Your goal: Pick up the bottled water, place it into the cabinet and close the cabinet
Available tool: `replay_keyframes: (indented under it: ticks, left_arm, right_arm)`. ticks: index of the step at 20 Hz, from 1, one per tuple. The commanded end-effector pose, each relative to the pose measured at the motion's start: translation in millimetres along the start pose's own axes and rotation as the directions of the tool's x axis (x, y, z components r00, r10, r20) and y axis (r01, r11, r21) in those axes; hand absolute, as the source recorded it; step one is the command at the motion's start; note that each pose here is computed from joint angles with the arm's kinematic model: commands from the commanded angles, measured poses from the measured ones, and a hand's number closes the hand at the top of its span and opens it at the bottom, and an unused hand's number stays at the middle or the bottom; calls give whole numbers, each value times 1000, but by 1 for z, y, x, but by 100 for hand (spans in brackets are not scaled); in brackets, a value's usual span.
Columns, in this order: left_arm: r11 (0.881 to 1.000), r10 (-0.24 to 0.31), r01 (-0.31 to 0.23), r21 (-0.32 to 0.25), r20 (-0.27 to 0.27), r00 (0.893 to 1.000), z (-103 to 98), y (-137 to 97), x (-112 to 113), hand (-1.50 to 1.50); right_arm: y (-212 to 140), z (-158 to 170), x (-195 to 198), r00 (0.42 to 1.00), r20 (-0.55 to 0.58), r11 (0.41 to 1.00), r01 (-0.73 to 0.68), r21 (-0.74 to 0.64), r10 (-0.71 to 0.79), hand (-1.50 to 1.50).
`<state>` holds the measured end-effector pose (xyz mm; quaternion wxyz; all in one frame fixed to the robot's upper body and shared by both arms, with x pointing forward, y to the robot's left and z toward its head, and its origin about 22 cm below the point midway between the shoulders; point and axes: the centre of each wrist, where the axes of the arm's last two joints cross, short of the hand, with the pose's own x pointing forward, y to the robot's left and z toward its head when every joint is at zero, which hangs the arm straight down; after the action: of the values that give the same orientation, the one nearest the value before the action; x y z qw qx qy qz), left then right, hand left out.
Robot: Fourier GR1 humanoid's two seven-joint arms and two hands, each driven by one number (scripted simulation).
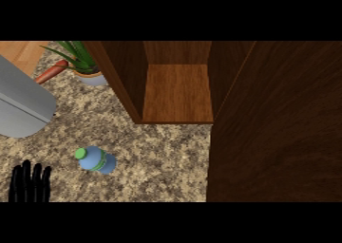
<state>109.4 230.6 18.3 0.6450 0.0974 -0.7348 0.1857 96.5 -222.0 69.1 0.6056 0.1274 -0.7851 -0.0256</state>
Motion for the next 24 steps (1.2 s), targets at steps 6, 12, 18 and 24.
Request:
replay_keyframes:
  ticks: [6, 12, 18, 24]
  left_arm:
    - [1000, -16, 16, -4, -73, 997, -16, 35, -42, -150]
    - [999, 31, -26, 44, -122, 992, -61, 33, -71, -150]
    - [997, 67, -58, 55, -175, 982, -45, 55, -110, -150]
    - [989, 141, -130, 70, -185, 972, -69, 64, -136, -150]
  right_arm:
    - [2, 7, -5, 1000, -5, 1000, -1, 6, 1, -150]
    - [1, 14, 6, 1000, 3, 1000, 9, 22, -9, -150]
    - [12, 2, -4, 999, 11, 1000, 30, -1, -30, -150]
    - [11, 13, 0, 1000, 4, 999, 18, 26, -18, -150]
